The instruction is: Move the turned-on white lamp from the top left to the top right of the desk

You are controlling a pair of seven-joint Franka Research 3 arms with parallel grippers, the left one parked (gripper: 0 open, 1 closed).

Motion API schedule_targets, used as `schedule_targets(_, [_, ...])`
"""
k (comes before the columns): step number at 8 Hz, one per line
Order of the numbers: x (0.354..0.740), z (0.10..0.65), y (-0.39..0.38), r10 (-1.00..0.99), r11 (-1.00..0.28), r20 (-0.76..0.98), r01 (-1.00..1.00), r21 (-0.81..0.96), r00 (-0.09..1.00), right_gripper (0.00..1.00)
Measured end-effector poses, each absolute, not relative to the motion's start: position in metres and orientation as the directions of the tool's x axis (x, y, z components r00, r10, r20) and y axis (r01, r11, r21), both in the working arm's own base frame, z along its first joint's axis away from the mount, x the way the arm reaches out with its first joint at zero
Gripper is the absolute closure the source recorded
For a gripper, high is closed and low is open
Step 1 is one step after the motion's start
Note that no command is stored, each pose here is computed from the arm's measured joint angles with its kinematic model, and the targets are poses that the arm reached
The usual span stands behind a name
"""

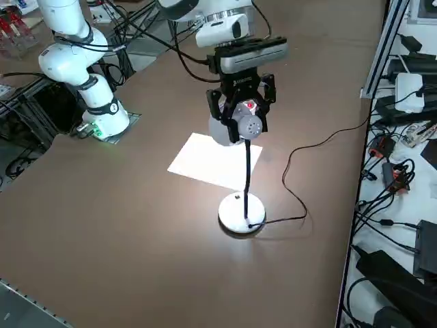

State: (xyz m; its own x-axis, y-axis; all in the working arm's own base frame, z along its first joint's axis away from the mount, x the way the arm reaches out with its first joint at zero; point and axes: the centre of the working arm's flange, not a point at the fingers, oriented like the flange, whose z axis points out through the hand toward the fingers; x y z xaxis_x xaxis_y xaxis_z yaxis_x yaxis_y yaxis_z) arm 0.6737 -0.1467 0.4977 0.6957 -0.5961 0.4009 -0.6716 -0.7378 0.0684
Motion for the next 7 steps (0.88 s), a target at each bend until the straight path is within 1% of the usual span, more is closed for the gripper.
schedule_targets(3, [0.6722,0.4916,-0.1439,-0.607,-0.731,0.381,-0.678,0.077,0.698,0.27])
schedule_targets(5, [0.6714,0.4909,-0.1443,-0.609,-0.730,0.377,-0.679,0.080,0.698,0.24])
schedule_targets(6, [0.6707,0.4895,-0.1450,-0.610,-0.728,0.373,-0.680,0.083,0.699,0.11])
schedule_targets(7, [0.6701,0.4889,-0.1464,-0.612,-0.726,0.370,-0.682,0.086,0.699,0.00])
